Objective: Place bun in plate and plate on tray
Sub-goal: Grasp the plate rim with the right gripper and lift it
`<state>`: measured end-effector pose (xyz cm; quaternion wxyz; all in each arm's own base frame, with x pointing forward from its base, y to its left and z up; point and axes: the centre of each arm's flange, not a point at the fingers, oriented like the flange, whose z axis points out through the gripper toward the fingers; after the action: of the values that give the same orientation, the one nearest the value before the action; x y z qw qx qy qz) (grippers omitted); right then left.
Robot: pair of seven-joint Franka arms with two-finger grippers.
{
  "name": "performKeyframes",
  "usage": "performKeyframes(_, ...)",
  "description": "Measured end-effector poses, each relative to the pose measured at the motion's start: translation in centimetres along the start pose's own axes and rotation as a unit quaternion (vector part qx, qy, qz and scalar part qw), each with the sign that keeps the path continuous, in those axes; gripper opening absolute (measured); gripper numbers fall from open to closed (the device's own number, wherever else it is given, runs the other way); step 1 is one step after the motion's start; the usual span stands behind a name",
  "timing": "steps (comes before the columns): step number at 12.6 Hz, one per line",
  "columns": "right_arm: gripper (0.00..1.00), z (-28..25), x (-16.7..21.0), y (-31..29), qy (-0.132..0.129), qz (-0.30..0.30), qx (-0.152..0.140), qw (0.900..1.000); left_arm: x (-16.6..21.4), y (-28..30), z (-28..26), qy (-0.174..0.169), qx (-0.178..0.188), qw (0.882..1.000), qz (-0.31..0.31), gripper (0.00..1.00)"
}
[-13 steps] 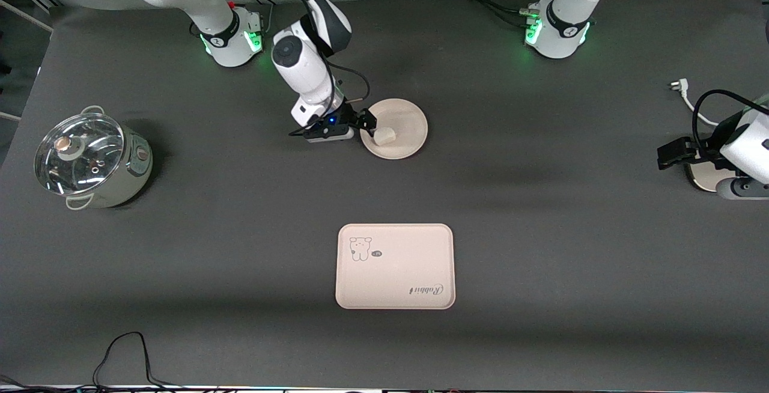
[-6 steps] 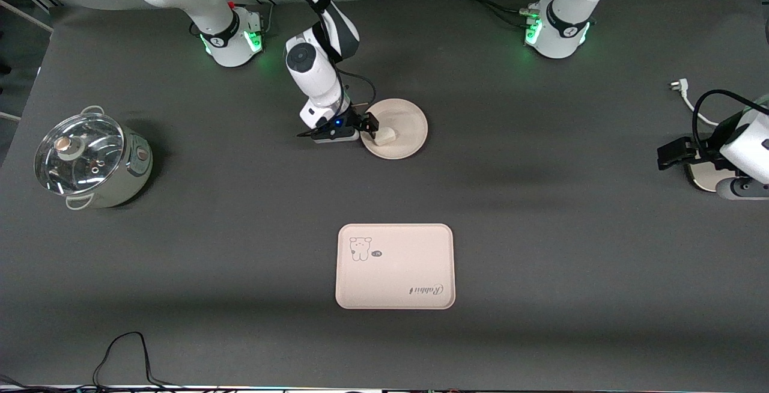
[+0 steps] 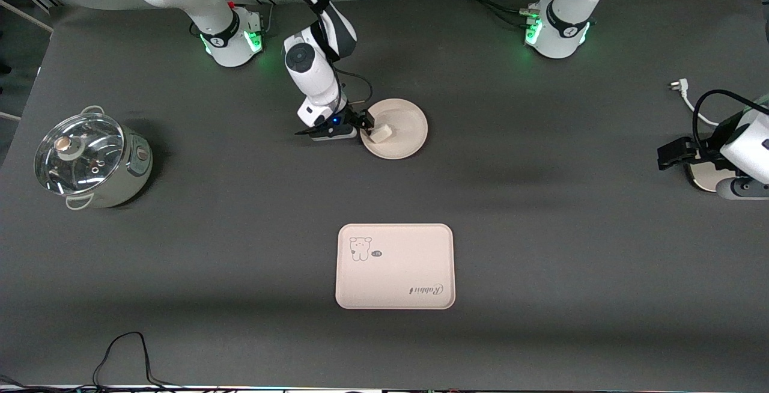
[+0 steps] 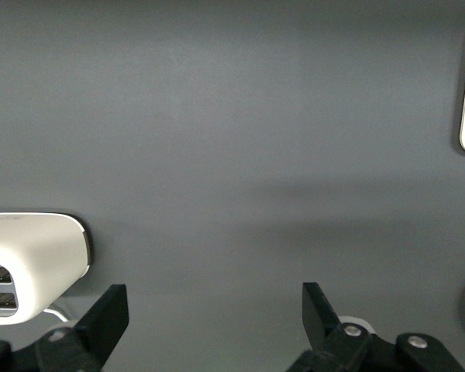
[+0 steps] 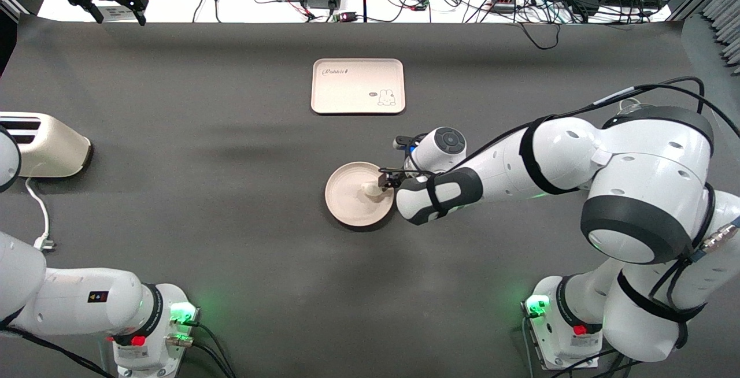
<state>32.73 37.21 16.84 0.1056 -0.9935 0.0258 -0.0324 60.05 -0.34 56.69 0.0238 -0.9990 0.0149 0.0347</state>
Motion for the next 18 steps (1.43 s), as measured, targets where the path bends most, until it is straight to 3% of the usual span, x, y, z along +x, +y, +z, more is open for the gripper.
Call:
performKeyframes(2, 0.96, -0.2, -0.1, -0.2, -0.002, -0.001, 0.002, 1.0, 0.0, 0.0, 0.0, 0.0, 0.0, 1.0, 0.001, 1.0)
performKeyframes(7, 0.37, -0.7, -0.3, -0.5, -0.016, 0.004, 0.004, 1.0, 0.0, 0.1, 0.0, 0.0, 0.0, 1.0, 0.002, 1.0)
performKeyframes(12, 0.31, -0.8, -0.3, -0.5, -0.017, 0.005, 0.005, 1.0, 0.0, 0.2, 0.0, 0.0, 0.0, 1.0, 0.002, 1.0)
performKeyframes(14, 0.14, -0.8, -0.3, -0.6, -0.016, 0.005, 0.006, 1.0, 0.0, 0.2, 0.0, 0.0, 0.0, 1.0, 0.002, 1.0)
performKeyframes(15, 0.14, -0.9, -0.3, -0.6, -0.016, 0.005, 0.006, 1.0, 0.0, 0.2, 0.0, 0.0, 0.0, 1.0, 0.002, 1.0)
performKeyframes(16, 0.06, -1.0, -0.2, -0.7, -0.015, 0.004, 0.008, 1.0, 0.0, 0.2, 0.0, 0.0, 0.0, 1.0, 0.002, 1.0)
performKeyframes(18, 0.04, -1.5, -0.1, -1.0, -0.013, 0.004, 0.012, 1.0, 0.0, 0.2, 0.0, 0.0, 0.0, 1.0, 0.002, 1.0)
